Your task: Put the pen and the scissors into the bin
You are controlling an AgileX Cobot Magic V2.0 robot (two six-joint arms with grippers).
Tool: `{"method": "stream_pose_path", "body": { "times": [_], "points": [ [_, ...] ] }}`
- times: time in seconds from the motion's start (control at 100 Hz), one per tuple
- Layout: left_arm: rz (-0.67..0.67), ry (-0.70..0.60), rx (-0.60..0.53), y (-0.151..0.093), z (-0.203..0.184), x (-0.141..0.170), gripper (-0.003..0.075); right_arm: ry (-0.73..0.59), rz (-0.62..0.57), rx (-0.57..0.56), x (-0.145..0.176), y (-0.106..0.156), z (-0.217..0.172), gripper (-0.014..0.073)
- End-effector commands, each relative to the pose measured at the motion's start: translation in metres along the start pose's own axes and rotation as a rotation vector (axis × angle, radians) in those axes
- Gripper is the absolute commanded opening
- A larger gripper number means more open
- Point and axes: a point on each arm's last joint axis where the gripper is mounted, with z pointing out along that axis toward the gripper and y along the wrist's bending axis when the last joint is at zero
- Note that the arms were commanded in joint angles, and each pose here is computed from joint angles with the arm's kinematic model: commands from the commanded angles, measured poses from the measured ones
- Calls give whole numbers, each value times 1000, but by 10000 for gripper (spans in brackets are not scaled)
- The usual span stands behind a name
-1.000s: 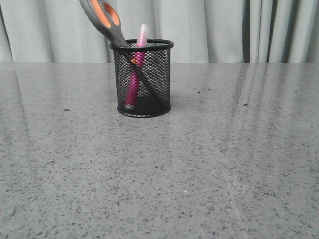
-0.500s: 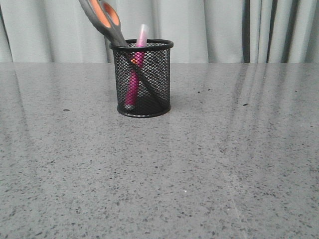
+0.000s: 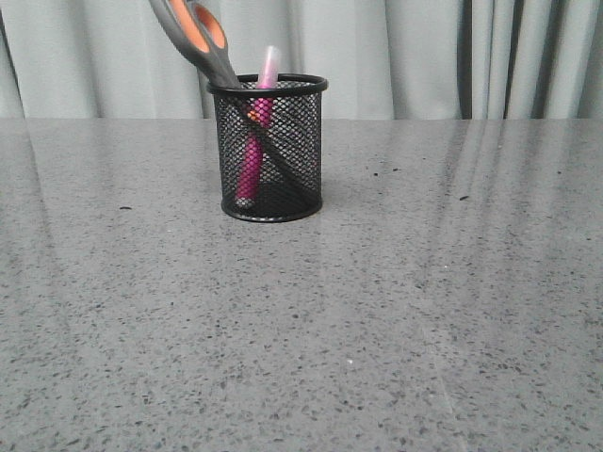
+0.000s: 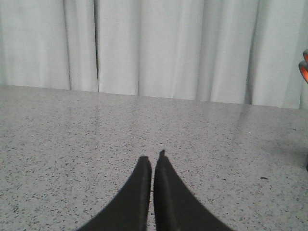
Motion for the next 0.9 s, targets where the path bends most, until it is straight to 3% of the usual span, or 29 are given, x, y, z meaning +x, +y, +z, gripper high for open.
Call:
{"method": "stream_pose_path", "body": {
  "times": [0.0,0.09,0.19,0.24,0.33,0.43,0.64,0.89],
  "points": [
    [-12,-81,12,0,-2,0,-20,-75,-8,-17,-13,1,-1,-65],
    [-12,-81,12,0,-2,0,-20,-61,-46,-9,-12,1,0,-65],
    [-12,-81,12,0,-2,0,-20,18,20,20,-5,-2,0,-65],
    [-12,-81,12,0,-2,0,-20,46,-9,20,-3,-2,0,-65],
    [-12,-81,12,0,-2,0,-20,27,-66,22,-4,-2,0,-65],
    [-12,-81,12,0,-2,0,-20,7,-78,101,-3,-5,0,-65],
    [-12,-81,12,0,-2,0,-20,33,-17,290,27,-15,-1,-65],
    [-12,-81,12,0,-2,0,-20,111,-5,310,57,-14,-7,-65]
  ]
}}
